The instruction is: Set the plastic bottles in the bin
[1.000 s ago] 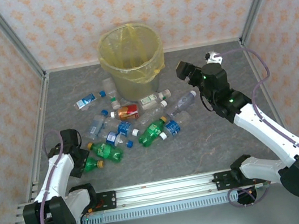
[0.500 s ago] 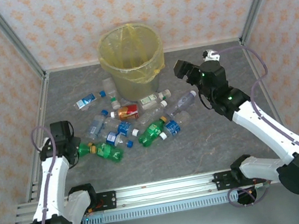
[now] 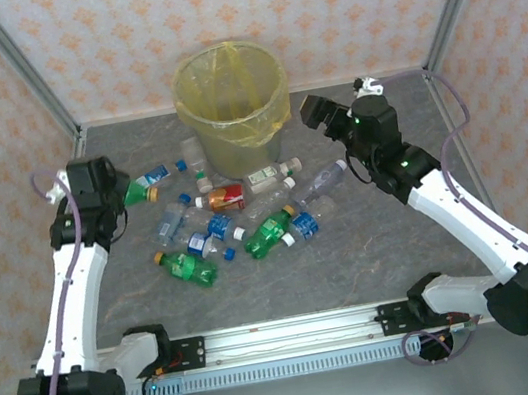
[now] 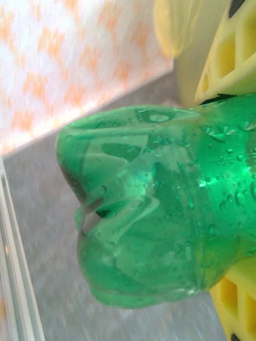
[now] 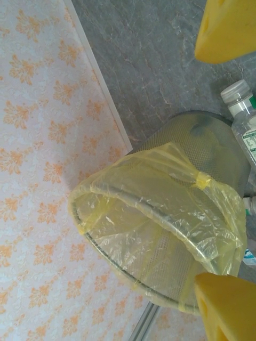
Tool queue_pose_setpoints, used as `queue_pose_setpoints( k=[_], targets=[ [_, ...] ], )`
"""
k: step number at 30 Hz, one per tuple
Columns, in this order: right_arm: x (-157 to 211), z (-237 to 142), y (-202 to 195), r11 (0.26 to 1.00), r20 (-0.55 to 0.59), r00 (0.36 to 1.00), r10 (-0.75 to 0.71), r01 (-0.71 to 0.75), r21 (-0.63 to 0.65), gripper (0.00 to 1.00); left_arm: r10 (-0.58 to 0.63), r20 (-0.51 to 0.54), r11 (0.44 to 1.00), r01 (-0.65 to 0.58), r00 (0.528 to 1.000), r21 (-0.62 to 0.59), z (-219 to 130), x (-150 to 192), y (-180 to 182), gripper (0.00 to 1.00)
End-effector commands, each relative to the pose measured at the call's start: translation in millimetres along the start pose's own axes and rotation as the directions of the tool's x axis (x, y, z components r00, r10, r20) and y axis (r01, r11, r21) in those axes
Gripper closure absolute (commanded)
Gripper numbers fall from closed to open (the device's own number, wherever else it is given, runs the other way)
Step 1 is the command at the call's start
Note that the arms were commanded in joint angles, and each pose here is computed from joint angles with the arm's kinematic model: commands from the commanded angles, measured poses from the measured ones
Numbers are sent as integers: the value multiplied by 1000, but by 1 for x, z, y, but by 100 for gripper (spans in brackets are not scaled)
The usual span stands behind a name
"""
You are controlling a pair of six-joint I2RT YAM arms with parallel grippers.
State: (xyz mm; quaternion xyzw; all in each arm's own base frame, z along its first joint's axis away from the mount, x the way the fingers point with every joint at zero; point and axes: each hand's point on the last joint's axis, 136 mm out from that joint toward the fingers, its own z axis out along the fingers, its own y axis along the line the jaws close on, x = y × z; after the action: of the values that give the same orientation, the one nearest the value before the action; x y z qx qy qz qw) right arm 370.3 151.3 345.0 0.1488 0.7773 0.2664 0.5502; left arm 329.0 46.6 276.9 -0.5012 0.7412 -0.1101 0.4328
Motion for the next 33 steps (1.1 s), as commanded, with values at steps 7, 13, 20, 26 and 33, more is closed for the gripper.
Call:
queue_pose_setpoints(
  k=[7,13,20,26,33],
  targets=[
    [-13,-8,17,1000,11,1000,8,-7,-27,0,164,182,929,-214,969,302,-37,-17,-177,44],
    [-17,-17,18,1000,24,1000,7,-6,-28,0,303,245,853,-377,921,360,-40,13,-242,45],
    [-20,-27,16,1000,32,999,7,-6,-26,0,493,301,754,-573,816,319,-27,62,-280,45],
    [-19,-32,12,1000,35,999,9,-9,-18,0,561,315,721,-638,766,270,-18,77,-287,44],
    [-16,-34,11,1000,28,999,16,-16,-21,0,593,309,703,-665,744,251,-12,84,-286,26]
  ],
)
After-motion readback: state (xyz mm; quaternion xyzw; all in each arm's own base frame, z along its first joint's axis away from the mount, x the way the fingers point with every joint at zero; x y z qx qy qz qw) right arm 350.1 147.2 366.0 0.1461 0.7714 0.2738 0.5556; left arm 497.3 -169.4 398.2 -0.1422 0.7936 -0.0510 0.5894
